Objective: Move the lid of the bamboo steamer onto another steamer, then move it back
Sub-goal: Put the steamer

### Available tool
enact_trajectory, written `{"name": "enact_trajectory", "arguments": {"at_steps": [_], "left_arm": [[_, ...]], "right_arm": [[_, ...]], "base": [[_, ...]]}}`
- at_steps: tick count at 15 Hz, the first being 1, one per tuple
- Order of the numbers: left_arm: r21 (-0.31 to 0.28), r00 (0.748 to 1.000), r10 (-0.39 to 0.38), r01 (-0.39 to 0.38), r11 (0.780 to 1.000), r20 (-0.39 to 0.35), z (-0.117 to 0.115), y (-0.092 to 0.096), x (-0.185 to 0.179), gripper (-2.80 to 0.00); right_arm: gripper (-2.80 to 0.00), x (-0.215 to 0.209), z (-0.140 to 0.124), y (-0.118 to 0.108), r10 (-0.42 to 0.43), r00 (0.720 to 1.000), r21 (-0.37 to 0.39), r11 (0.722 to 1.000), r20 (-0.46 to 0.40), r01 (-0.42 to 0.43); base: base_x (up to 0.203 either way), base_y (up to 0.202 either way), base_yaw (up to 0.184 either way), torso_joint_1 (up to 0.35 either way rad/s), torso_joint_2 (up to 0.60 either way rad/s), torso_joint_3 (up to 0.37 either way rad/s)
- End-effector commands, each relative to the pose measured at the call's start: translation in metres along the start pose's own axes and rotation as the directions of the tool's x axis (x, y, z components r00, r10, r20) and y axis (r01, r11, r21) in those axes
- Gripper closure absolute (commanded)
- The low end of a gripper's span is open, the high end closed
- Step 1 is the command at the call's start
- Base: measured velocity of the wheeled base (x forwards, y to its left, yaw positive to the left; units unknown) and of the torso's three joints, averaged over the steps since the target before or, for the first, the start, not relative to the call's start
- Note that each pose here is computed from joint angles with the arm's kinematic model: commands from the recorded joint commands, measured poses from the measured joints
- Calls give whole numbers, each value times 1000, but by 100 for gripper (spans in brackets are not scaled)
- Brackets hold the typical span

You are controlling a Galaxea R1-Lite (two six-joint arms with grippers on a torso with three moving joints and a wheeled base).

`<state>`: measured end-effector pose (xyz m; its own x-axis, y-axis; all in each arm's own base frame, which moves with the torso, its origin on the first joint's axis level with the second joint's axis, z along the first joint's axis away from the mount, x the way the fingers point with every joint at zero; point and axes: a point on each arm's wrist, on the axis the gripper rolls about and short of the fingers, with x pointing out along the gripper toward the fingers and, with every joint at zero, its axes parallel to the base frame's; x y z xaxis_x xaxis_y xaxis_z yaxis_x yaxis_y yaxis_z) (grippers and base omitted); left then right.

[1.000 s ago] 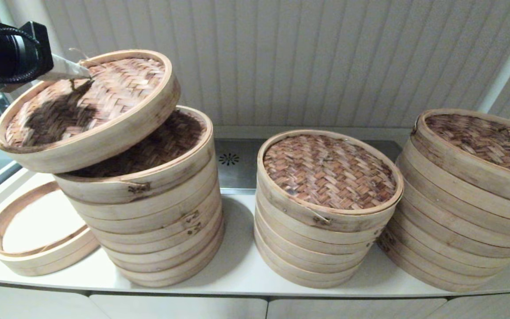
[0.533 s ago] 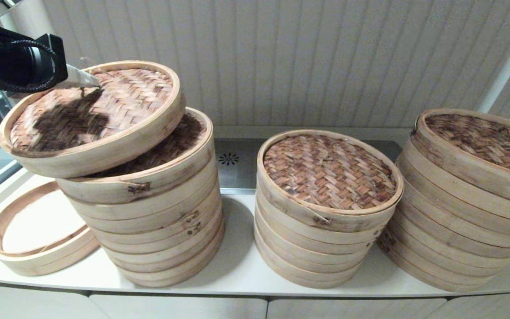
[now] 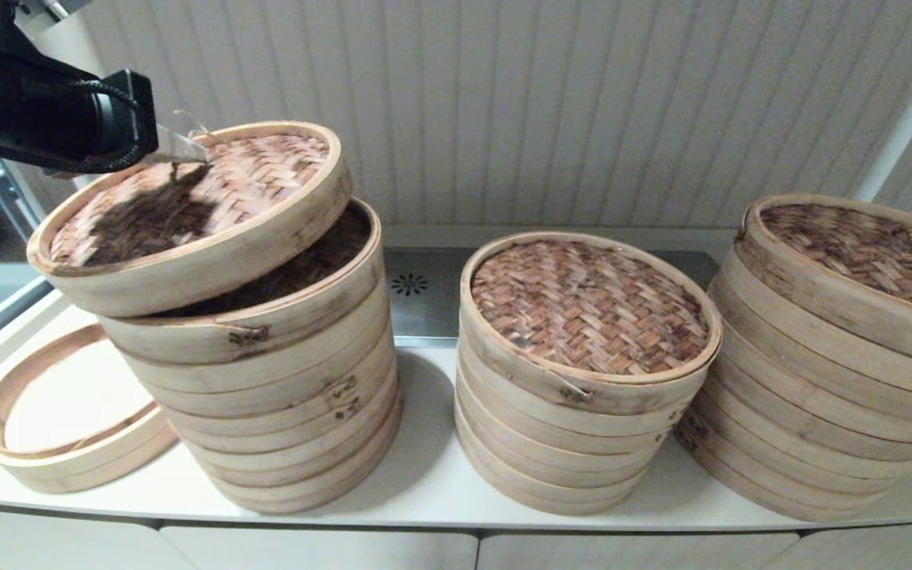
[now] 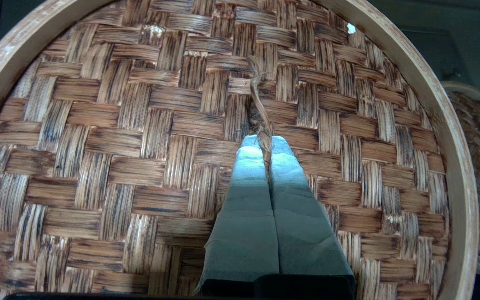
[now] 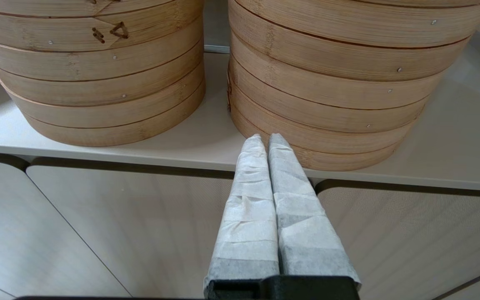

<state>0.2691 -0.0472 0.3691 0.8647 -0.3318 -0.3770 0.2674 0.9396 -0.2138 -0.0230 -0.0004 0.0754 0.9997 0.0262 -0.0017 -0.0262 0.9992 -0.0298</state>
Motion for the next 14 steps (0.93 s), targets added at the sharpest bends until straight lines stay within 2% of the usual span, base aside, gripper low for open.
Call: {"name": "enact_trajectory", "arguments": {"at_steps": [1,9,14], "left_arm": [[0,1000,-10,10,1000,-21,-3,-2,6,0],[14,999,-33,33,999,-42,-7,-14,10,0],[8,996,-25,26,1000,-80,-15,-11,20,0]], "right_arm": [[0,0,0,0,1,1000,-1,1000,2,-1],[0,0,0,0,1,1000,-1,1000,2,-1],[0,0,0,0,1,1000,-1,1000,2,-1]], "base": [[0,0,0,0,0,0],[0,0,0,0,0,0],[0,0,0,0,0,0]]}}
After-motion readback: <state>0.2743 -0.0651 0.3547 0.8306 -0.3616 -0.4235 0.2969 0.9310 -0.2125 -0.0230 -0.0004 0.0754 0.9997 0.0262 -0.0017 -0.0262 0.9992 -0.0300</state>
